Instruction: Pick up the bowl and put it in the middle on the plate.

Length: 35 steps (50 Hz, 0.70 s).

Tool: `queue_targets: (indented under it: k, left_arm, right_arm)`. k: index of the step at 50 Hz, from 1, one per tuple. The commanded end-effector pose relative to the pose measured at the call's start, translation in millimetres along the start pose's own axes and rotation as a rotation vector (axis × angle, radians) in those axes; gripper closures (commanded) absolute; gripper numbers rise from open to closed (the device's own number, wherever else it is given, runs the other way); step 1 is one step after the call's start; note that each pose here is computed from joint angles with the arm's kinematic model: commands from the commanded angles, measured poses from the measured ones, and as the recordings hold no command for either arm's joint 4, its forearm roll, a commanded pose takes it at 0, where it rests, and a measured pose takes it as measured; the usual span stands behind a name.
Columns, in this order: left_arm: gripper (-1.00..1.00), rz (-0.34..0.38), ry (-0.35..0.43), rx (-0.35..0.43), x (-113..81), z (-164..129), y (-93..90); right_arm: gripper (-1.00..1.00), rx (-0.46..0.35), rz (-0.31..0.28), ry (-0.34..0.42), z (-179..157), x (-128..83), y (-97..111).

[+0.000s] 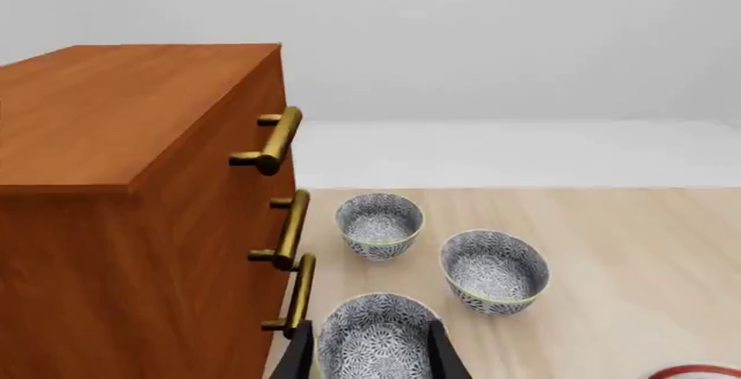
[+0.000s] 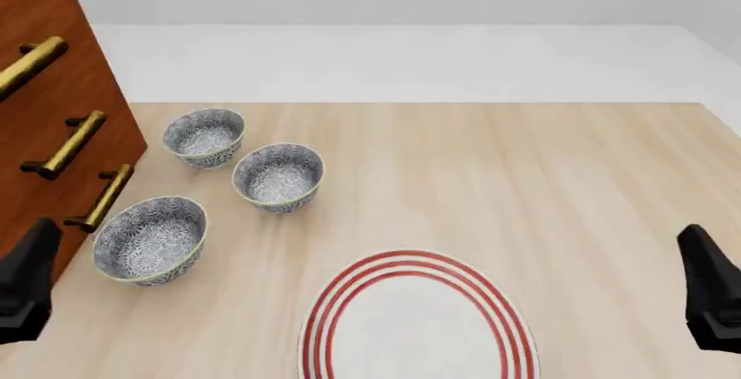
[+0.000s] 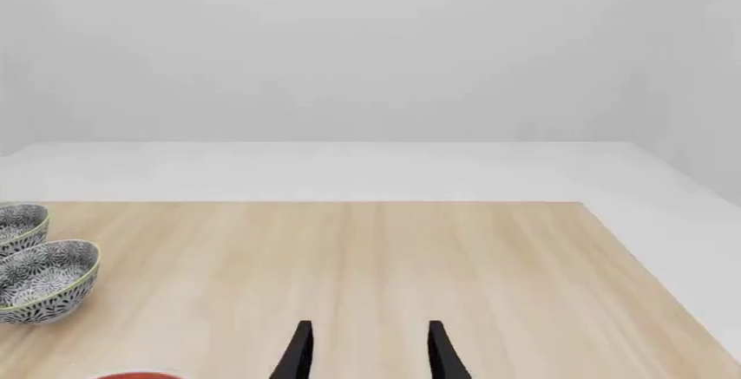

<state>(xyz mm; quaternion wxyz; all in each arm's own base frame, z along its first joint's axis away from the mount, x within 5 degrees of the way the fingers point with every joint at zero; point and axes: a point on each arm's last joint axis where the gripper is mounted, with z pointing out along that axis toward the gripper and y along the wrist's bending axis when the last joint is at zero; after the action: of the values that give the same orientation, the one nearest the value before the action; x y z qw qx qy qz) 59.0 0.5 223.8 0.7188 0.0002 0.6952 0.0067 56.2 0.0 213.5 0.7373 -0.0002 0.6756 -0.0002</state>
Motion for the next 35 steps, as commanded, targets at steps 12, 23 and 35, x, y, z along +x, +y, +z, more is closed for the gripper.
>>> queue_targets:
  k: [12,23,35]
  left_arm:
    - [-1.00,-0.011,-0.050,0.081,4.5,-3,-4.6]
    - [-1.00,-0.014,-0.044,0.144,-20.1,-9,-7.0]
    - [-1.00,0.003,-0.001,0.212,-30.9,-8,-10.5]
  right_arm:
    - [-1.00,-0.015,0.001,0.001,0,-1,1]
    - [-1.00,-0.013,0.013,0.009,0,0,1]
    - [-1.00,-0.013,0.014,0.009,0,0,1]
